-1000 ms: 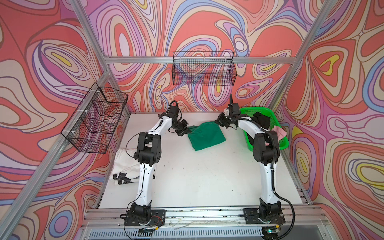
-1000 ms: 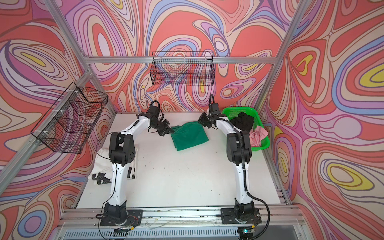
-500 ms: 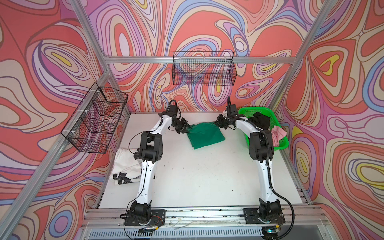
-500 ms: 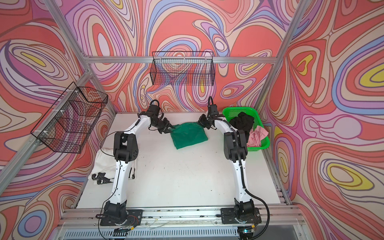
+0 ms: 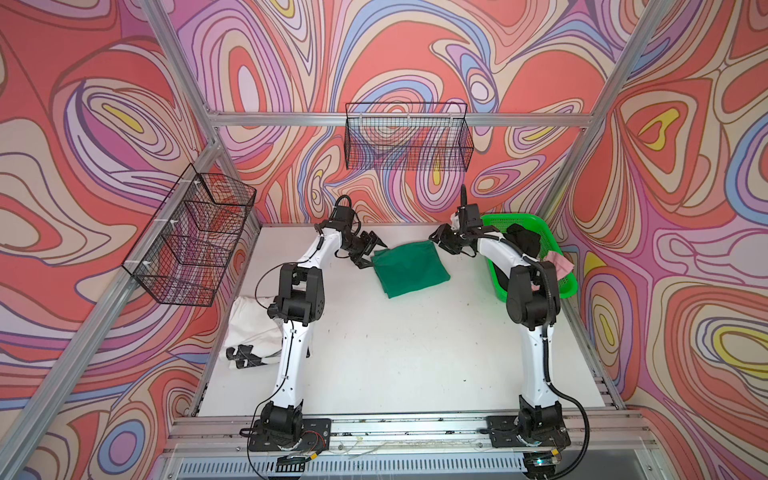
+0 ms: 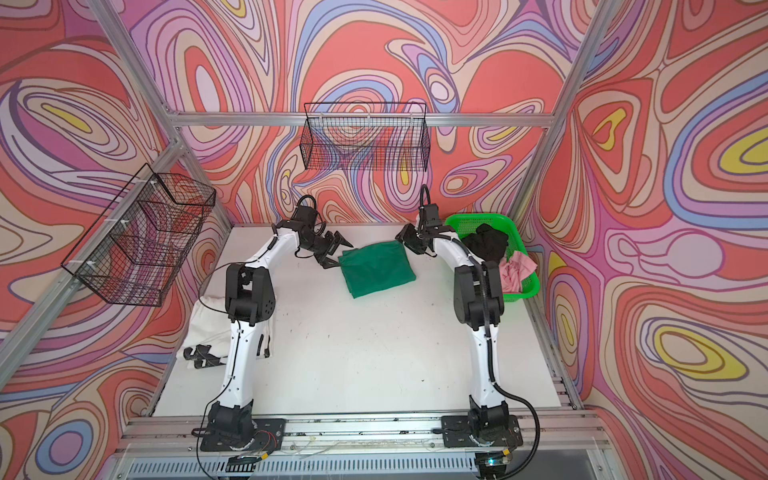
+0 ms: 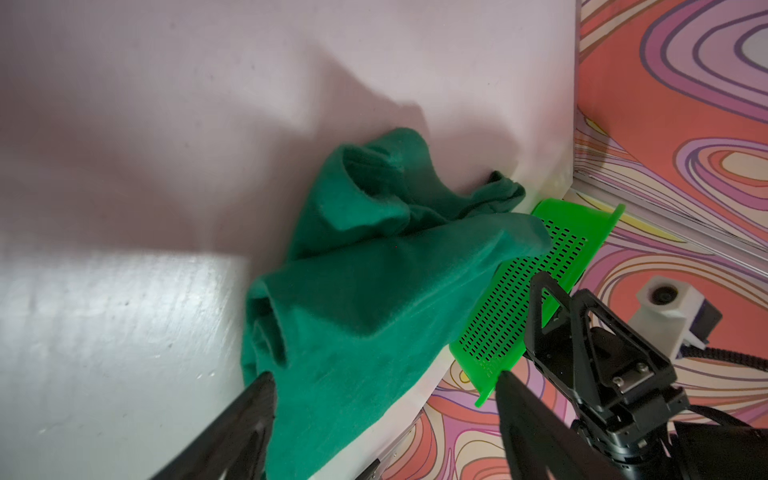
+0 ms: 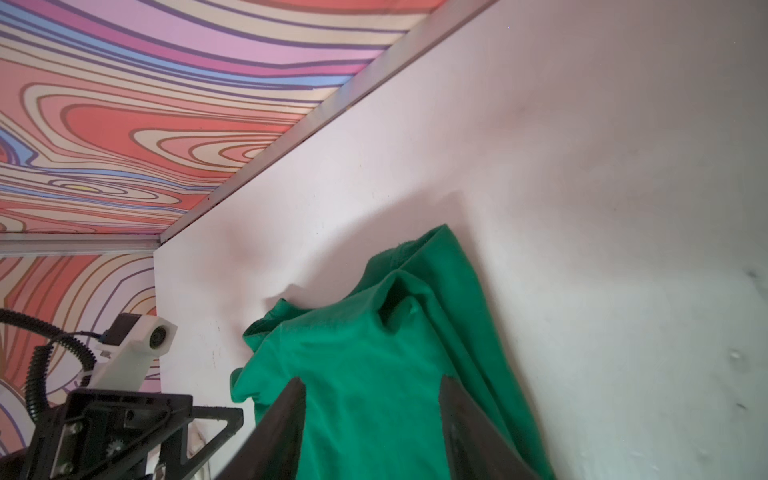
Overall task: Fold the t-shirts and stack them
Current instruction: 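Lay the folded edge down on the bundle and open both grippers, then draw both grippers back from the folded green shirt toward the robot, then lower both grippers onto opposite sides of the green bundle and grasp, then lift the folded green shirt off the table with both grippers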
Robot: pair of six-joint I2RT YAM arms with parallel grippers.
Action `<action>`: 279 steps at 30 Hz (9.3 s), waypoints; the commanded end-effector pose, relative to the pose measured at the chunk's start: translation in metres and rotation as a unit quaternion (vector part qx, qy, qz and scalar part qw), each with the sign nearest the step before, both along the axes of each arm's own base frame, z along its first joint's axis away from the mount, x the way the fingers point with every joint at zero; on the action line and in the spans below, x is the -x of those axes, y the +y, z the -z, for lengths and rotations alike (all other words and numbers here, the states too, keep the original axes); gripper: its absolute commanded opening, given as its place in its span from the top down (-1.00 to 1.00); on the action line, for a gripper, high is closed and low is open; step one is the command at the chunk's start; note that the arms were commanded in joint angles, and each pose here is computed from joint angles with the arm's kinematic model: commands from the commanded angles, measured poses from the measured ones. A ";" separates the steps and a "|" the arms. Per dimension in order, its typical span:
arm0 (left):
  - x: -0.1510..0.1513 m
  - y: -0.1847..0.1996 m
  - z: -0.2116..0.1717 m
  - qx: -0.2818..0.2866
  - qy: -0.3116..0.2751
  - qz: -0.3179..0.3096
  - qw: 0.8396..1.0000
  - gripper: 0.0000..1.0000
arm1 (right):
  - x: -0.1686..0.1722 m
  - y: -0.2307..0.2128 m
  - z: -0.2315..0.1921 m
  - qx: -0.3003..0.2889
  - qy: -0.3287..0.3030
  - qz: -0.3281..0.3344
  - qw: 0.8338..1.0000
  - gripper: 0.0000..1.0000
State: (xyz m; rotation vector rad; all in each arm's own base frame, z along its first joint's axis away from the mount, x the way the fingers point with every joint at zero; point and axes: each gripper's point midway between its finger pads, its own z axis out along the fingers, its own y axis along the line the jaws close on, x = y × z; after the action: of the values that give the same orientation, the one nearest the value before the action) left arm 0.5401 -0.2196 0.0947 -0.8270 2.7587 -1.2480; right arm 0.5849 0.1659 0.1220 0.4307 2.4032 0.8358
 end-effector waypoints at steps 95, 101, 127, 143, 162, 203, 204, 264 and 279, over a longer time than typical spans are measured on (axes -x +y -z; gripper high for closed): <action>0.181 0.021 -0.002 -0.093 -0.038 0.118 0.988 -0.74 | 0.231 -0.038 0.046 0.092 0.047 -0.007 0.995 1.00; 0.182 0.017 -0.002 -0.089 -0.037 0.121 0.988 -0.74 | 0.263 -0.040 0.077 0.068 0.105 0.007 0.992 1.00; 0.144 -0.126 -0.018 -0.039 -0.049 0.133 0.989 -0.63 | 0.296 -0.042 0.113 0.067 0.136 -0.007 0.988 1.00; 0.213 -0.061 0.083 -0.142 0.053 0.115 0.982 -0.63 | 0.244 -0.025 0.116 0.079 0.112 -0.042 0.990 1.00; 0.313 -0.079 0.043 -0.025 0.018 0.037 0.999 -0.81 | 0.164 0.019 0.057 0.041 0.033 -0.096 0.994 0.04; 0.289 0.030 0.081 -0.129 0.077 0.122 0.981 -0.65 | 0.294 0.038 0.115 0.076 0.184 -0.110 0.974 -0.30; 0.291 0.028 0.084 -0.137 0.080 0.130 0.979 -0.62 | 0.295 0.038 0.119 0.079 0.186 -0.110 0.973 -0.28; 0.264 0.033 0.052 -0.206 -0.019 0.131 0.970 1.00 | 0.294 0.153 0.075 -0.163 0.111 -0.267 0.943 1.00; 0.229 0.132 -0.061 -0.263 -0.135 0.029 0.955 1.00 | 0.269 0.268 -0.037 -0.202 0.006 -0.369 0.907 1.00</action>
State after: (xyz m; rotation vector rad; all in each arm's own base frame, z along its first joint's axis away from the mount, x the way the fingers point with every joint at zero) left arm 0.3148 -0.1227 0.1323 -0.4756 2.7396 -0.6388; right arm 0.3261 0.4091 0.1581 -0.3228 2.3733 1.6199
